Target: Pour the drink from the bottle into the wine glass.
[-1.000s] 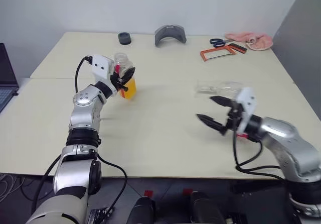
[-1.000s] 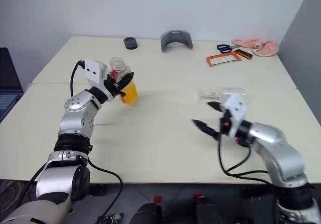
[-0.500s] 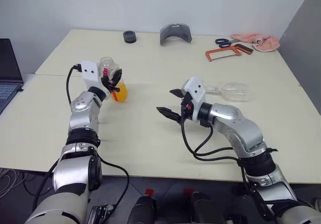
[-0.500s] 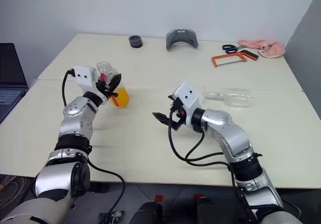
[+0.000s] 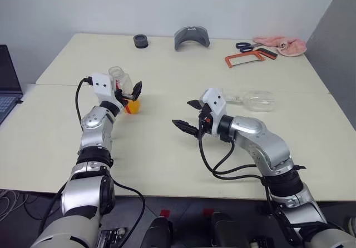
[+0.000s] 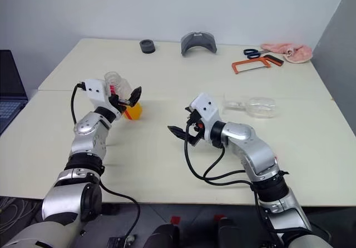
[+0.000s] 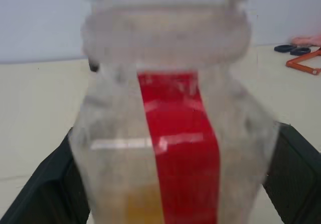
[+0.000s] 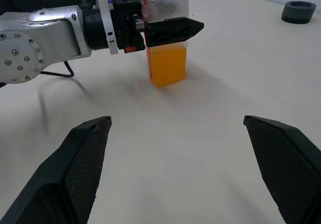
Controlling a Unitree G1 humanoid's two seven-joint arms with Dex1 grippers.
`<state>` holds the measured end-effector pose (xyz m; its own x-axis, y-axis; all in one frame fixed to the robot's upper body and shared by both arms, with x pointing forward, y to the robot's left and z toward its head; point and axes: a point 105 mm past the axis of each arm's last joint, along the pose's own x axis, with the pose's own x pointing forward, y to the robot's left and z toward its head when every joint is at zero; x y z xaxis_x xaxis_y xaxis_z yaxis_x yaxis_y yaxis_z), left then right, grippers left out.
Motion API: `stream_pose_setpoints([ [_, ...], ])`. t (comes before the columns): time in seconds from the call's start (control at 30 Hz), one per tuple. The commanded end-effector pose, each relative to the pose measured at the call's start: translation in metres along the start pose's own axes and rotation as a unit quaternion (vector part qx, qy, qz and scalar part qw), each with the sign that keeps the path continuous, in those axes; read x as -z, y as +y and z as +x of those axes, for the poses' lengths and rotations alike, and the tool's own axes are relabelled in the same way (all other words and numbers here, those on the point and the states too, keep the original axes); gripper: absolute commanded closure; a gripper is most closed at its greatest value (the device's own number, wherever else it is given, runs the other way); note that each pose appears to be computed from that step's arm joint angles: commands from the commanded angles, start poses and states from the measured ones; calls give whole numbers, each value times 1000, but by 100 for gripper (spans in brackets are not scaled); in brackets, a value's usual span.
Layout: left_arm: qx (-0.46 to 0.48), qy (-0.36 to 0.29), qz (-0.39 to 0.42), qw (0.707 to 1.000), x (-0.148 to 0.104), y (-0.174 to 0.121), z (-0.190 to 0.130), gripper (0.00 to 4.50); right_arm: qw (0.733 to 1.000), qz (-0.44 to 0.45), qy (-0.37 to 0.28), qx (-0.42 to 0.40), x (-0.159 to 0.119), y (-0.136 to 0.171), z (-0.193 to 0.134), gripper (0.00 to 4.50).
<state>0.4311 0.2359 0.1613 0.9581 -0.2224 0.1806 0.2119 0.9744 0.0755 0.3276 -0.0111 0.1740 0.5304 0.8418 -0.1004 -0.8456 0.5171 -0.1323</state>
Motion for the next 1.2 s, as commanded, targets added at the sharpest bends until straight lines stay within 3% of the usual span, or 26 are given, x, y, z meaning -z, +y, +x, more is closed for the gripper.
stream_pose_setpoints([
  [0.03,-4,-26,27,999,-13,-1,-2,3,1000,-12,-11,-17,-7,9,-4,0],
  [0.57,-46,7,38,998,14,1,-40,3,1000,16,25,3,22,16,-27,0],
  [0.73,-14,18,45,999,16,-5,-72,3,984,142,14,111,43,1,-52,0],
  [0.83,67,46,22,996,23,-25,-89,3,944,254,-17,210,48,-25,-57,0],
  [0.97,227,98,-17,969,22,-64,-113,3,847,449,-102,264,45,-48,-52,0],
  [1.2,353,118,-15,928,2,-94,-109,3,752,565,-151,304,43,-77,-33,0],
])
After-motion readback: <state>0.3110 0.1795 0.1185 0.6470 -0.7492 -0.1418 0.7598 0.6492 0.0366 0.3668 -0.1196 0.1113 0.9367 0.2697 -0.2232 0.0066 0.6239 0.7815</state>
